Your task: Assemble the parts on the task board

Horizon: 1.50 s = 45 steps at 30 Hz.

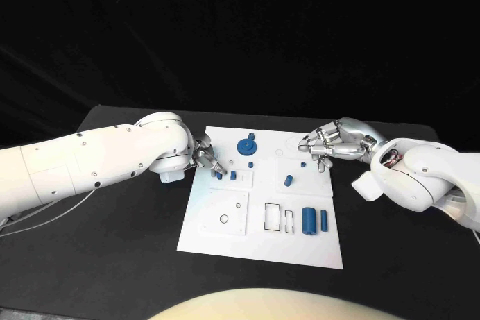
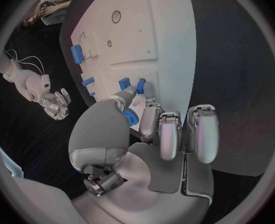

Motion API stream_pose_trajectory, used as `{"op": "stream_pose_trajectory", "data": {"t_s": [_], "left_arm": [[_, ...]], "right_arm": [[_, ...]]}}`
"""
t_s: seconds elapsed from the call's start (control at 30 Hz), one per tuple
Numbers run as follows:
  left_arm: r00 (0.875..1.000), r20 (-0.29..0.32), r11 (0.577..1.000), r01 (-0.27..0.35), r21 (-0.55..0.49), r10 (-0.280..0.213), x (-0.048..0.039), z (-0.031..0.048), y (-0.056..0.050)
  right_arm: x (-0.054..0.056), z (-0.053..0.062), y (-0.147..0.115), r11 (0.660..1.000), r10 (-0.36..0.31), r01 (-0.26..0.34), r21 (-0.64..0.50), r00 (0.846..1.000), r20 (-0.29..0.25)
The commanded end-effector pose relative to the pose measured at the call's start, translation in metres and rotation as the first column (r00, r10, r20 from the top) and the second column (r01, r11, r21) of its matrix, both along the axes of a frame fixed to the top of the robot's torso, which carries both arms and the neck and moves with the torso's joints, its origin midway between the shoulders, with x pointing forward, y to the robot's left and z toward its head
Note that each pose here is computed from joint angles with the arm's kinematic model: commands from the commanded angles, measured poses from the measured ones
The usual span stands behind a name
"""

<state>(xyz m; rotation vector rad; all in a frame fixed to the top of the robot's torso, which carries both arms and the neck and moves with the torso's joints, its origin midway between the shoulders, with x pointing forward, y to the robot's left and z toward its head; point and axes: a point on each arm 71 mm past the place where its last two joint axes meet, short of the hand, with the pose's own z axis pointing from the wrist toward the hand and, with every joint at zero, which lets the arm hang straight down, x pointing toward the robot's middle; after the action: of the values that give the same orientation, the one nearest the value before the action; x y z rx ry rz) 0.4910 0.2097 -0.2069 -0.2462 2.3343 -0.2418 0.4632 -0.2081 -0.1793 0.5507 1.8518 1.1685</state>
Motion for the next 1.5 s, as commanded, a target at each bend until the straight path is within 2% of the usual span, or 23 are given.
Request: {"op": "stream_pose_trajectory", "data": {"t_s": [0.03,0.6,1.07,1.33,1.5], "left_arm": [[1.0,-0.012,1.0,0.014,0.018,-0.014,-0.0008,-0.0007,-0.001],[1.0,-0.006,1.0,0.005,0.019,-0.005,-0.0004,-0.0005,0.0],[0.999,0.032,1.0,-0.025,-0.015,0.025,0.0014,0.0021,0.002],[0.995,0.076,0.993,-0.053,-0.106,0.061,0.0022,0.007,0.004],[0.983,0.156,0.97,-0.061,-0.236,0.1,0.0047,0.0145,0.004]], "right_arm": [[-0.001,0.0,0.002,1.0,0.015,-0.015,0.002,1.0,-0.001],[-0.001,0.0,0.001,1.0,0.01,-0.01,0.0,1.0,0.002],[-0.001,0.0,0.001,1.0,0.009,-0.009,-0.001,1.0,0.003],[0.0,0.0,0.0,1.0,0.007,-0.007,-0.002,1.0,0.004],[0.001,-0.001,0.0,1.0,0.005,-0.005,-0.003,1.0,0.004]]}}
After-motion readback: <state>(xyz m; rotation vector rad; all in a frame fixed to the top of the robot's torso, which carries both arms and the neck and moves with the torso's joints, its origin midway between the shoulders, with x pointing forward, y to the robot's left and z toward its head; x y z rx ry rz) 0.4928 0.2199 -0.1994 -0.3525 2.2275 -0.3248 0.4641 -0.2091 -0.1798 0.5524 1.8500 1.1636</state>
